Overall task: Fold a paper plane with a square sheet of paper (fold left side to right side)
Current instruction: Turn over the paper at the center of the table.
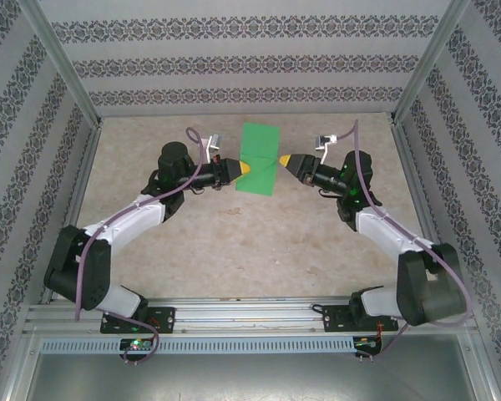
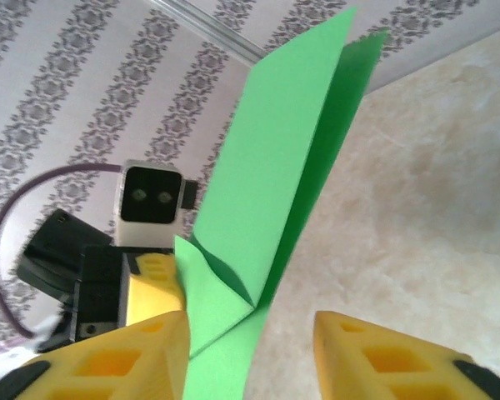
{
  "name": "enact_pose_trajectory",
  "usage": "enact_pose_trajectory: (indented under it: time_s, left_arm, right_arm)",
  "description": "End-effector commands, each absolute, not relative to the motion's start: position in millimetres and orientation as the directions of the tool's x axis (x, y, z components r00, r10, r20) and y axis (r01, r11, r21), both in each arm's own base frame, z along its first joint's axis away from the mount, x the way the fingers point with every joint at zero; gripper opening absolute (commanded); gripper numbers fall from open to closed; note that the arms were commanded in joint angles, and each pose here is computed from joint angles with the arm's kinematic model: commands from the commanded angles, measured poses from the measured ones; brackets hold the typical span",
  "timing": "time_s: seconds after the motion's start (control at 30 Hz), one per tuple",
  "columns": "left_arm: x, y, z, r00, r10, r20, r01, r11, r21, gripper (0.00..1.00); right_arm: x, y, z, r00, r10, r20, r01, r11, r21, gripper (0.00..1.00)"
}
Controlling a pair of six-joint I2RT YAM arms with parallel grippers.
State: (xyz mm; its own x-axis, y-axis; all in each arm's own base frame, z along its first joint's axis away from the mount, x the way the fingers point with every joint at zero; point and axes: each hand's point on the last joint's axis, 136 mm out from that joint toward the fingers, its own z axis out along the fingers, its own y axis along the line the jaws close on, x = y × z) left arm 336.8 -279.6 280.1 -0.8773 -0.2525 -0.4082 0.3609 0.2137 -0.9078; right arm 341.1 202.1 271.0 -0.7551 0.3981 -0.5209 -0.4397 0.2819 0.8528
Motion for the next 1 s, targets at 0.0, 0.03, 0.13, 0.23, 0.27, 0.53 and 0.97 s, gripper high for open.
enact_pose_trajectory:
  time_s: [0.0,0.03,0.13,0.23,0.27,0.53,0.97]
  left_arm:
    - [325,-267,265,-0.867,-0.187,-0.461,0.358,0.411,-0.839,0.0]
    - [323,-259,258,-0.866,-0.176,-0.469,0.337,0.488,-0.805,0.0]
    - [317,-229,237,-0.869,-0.135,-0.476,0.254,0.704,-0.663,0.0]
    - [306,-205,220,-0.876,-0.045,-0.48,0.207,0.864,-0.459,0.0]
    - [302,-199,214,-0.883,-0.003,-0.47,0.2,0.903,-0.381,0.0]
    - [284,-177,193,-0.891,0.17,-0.422,0.11,0.981,0.162,0.0]
    - [299,-242,118,-0.895,0.057,-0.442,-0.111,0.932,0.345,0.0]
  right_arm:
    - [334,186,244,-0.745,0.357,-0.564,-0.403,0.433,0.806,0.48]
    - [333,178,236,-0.742,0.358,-0.566,-0.371,0.485,0.792,0.52]
    - [330,149,212,-0.72,0.356,-0.596,-0.262,0.655,0.709,0.62]
    - [326,120,193,-0.701,0.357,-0.617,-0.146,0.775,0.614,0.71]
    - [325,109,187,-0.696,0.362,-0.62,-0.102,0.805,0.584,0.74]
    - [312,68,159,-0.695,0.389,-0.604,0.107,0.887,0.449,0.9]
    - [303,47,151,-0.682,0.435,-0.588,0.192,0.882,0.43,0.97]
